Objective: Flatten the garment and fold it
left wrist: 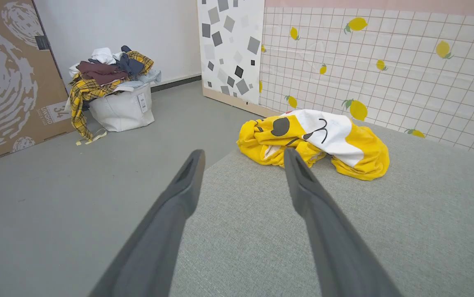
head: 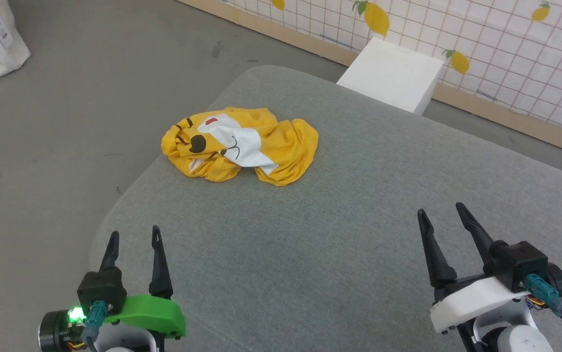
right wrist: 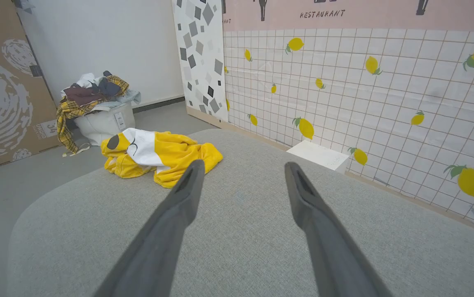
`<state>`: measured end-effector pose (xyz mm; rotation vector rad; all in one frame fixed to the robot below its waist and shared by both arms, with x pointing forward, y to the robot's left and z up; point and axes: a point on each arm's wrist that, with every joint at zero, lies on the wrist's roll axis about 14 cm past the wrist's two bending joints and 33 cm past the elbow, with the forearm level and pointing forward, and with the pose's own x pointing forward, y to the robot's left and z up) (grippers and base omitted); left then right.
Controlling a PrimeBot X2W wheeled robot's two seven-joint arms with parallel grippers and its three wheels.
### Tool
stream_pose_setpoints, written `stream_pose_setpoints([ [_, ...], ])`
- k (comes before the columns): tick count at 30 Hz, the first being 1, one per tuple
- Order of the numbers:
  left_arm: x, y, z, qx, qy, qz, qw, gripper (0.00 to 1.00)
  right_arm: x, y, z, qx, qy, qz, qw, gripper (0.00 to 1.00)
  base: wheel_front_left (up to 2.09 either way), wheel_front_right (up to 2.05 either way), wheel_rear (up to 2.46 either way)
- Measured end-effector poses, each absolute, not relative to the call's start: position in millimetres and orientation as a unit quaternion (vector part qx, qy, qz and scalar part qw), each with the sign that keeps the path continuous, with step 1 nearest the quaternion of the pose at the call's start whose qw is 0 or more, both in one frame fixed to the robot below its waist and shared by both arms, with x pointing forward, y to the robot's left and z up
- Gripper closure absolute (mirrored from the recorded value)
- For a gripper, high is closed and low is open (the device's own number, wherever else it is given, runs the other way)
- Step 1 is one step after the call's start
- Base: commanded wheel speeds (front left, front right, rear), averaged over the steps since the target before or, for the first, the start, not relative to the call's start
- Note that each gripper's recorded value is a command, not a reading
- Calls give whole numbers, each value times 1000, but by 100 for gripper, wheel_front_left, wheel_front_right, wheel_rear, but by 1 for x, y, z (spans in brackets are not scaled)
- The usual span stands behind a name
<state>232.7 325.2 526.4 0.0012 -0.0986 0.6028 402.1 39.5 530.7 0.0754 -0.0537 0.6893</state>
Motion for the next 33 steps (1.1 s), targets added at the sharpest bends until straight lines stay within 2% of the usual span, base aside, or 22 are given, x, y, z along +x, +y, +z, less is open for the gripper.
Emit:
stream_pose_setpoints([
  [26,193,350,521,-5,-52,370,928,0,399,80,523,60,-18,389,919,0,0,0,0],
  [33,203,348,519,-16,-49,360,932,0,403,77,518,67,-11,383,921,0,0,0,0],
])
